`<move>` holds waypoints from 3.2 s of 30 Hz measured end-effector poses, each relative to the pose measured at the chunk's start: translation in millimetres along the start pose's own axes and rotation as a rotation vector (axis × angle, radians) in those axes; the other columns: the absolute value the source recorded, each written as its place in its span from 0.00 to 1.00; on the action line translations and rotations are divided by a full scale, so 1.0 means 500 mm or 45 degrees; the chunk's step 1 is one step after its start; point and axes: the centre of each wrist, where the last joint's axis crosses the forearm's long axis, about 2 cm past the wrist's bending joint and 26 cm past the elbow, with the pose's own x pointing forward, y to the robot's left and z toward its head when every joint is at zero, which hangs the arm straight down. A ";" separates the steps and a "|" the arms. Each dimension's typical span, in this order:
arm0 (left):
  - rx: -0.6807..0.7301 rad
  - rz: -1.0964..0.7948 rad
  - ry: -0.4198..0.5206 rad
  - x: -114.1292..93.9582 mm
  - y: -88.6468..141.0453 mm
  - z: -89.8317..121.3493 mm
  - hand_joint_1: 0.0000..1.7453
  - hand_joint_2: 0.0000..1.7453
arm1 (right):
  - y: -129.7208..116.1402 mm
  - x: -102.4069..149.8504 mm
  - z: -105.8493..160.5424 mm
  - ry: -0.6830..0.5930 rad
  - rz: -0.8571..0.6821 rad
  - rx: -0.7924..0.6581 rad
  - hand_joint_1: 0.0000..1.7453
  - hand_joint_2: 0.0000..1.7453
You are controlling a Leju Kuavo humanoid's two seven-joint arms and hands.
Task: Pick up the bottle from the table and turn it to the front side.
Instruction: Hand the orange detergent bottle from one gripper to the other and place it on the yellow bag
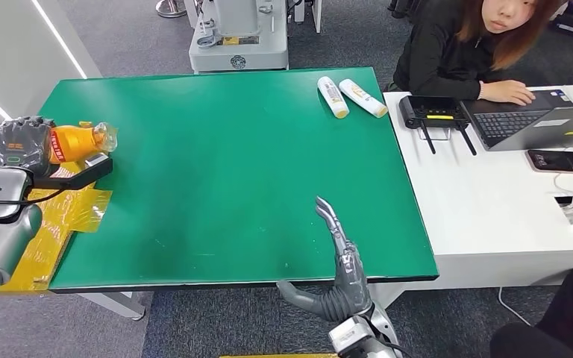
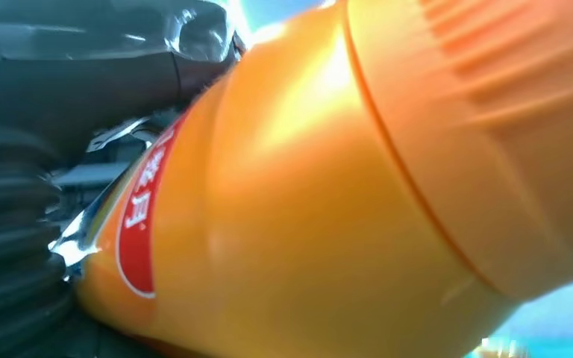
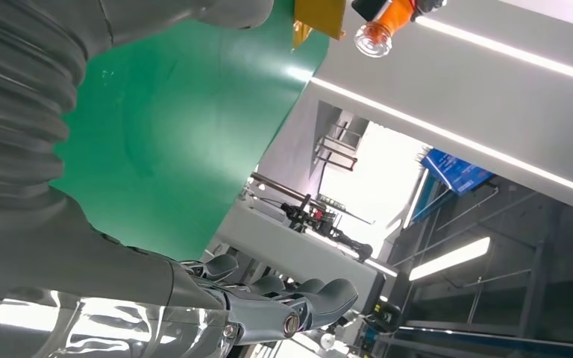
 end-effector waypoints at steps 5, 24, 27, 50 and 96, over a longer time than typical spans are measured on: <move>-0.036 0.086 -0.040 0.007 -0.048 0.040 1.00 1.00 | -0.001 0.002 -0.001 -0.001 -0.004 0.003 0.00 1.00; -0.325 0.201 -0.229 0.105 -0.186 0.182 1.00 1.00 | -0.001 -0.002 -0.021 -0.015 -0.059 0.062 0.00 1.00; -0.281 0.168 -0.257 0.117 -0.192 0.192 1.00 1.00 | 0.002 -0.003 -0.024 -0.019 -0.067 0.067 0.00 1.00; 0.052 0.075 -0.361 0.233 -0.156 0.174 0.96 1.00 | 0.022 0.000 -0.014 -0.033 -0.047 0.089 0.00 1.00; -0.303 0.180 0.010 0.238 -0.182 0.181 0.00 1.00 | 0.031 0.047 0.026 0.001 -0.005 0.262 0.00 1.00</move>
